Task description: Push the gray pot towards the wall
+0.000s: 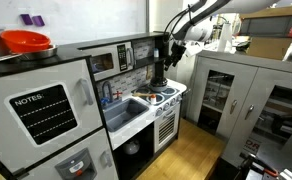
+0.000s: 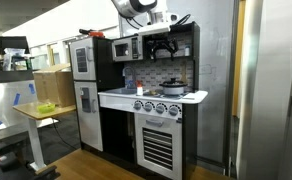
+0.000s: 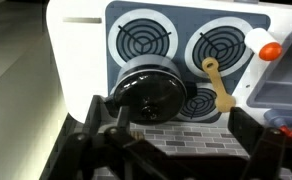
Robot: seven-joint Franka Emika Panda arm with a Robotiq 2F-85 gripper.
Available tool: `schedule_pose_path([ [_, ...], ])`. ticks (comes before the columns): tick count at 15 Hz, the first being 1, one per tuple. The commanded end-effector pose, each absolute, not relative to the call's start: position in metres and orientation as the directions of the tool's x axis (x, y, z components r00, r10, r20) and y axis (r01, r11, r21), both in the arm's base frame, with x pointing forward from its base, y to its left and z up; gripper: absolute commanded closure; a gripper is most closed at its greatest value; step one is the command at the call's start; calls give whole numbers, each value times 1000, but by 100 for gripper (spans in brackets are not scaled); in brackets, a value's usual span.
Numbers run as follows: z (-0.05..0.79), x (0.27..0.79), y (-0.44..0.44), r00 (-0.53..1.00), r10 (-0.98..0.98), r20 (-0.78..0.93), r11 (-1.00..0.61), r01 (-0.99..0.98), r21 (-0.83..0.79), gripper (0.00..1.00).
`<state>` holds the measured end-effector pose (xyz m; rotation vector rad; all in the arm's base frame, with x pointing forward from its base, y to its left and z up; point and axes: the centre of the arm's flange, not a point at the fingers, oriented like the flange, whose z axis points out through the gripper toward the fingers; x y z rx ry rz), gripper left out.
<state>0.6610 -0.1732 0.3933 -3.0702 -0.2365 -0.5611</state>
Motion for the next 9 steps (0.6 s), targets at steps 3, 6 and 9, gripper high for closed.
schedule_pose_path([
  [3,380,685,-168,936,155,317,-982,181,-53,0],
  [6,375,682,-169,944,144,296,-983,171,-68,0],
  [9,369,679,-175,959,128,253,-977,165,-132,0],
])
